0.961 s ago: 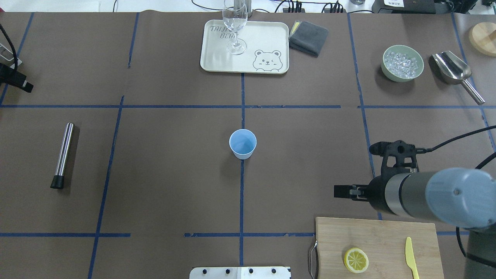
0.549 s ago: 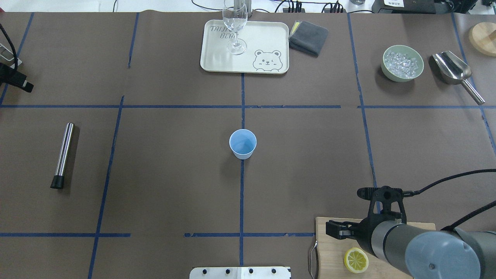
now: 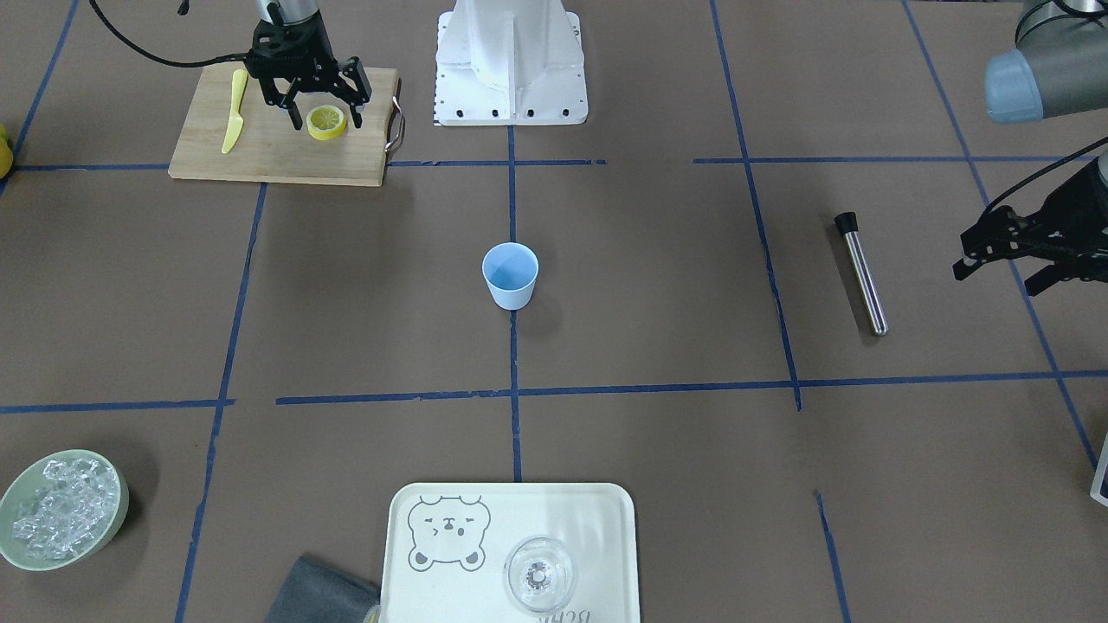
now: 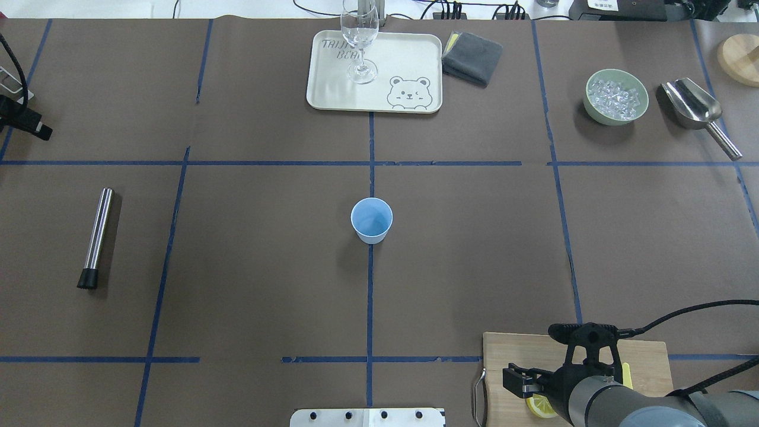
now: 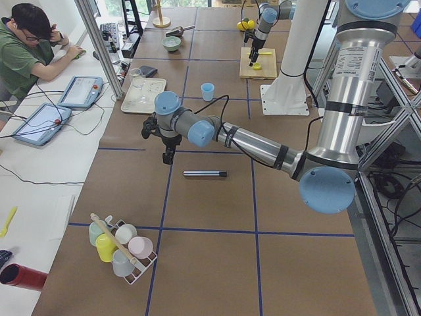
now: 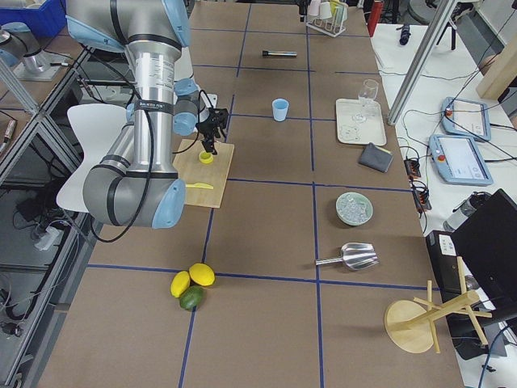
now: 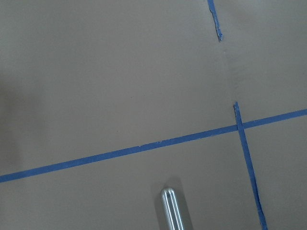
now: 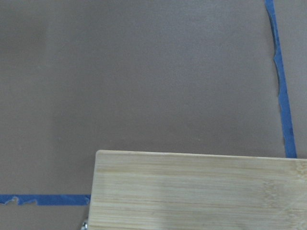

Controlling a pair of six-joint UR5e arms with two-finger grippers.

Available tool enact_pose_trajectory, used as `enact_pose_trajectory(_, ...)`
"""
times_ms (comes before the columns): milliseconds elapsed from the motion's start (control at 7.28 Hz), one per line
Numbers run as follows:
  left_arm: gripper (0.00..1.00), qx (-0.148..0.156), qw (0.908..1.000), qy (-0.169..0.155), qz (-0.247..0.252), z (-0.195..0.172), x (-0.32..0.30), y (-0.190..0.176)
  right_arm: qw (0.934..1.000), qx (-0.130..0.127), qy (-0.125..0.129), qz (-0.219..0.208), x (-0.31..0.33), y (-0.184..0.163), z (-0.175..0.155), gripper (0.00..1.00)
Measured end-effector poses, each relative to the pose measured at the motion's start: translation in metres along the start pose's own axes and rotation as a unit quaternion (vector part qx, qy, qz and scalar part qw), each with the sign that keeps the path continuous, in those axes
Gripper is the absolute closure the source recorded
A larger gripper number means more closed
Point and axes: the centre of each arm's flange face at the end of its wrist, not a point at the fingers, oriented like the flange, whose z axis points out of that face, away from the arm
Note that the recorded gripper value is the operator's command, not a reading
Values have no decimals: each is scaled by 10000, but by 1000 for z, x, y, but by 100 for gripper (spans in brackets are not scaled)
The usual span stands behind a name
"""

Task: Squeeze lemon into cup
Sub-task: 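Move the right gripper over the lemon slices on the cutting board, then lower the right gripper and grasp one lemon slice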

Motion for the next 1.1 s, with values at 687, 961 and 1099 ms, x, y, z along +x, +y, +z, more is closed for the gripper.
enact_pose_trajectory(687,0,7,10000,23,7,-2,1,1,10000,7,50,35,25,25,31,0)
enact_pose_trajectory(961,0,6,10000,36,12,-2,2,1,10000,-9,39,34,29,24,26,0)
enact_pose_trajectory(1099,0,6,10000,41,15,-3,2,1,10000,-22,31,26,29,24,24,0)
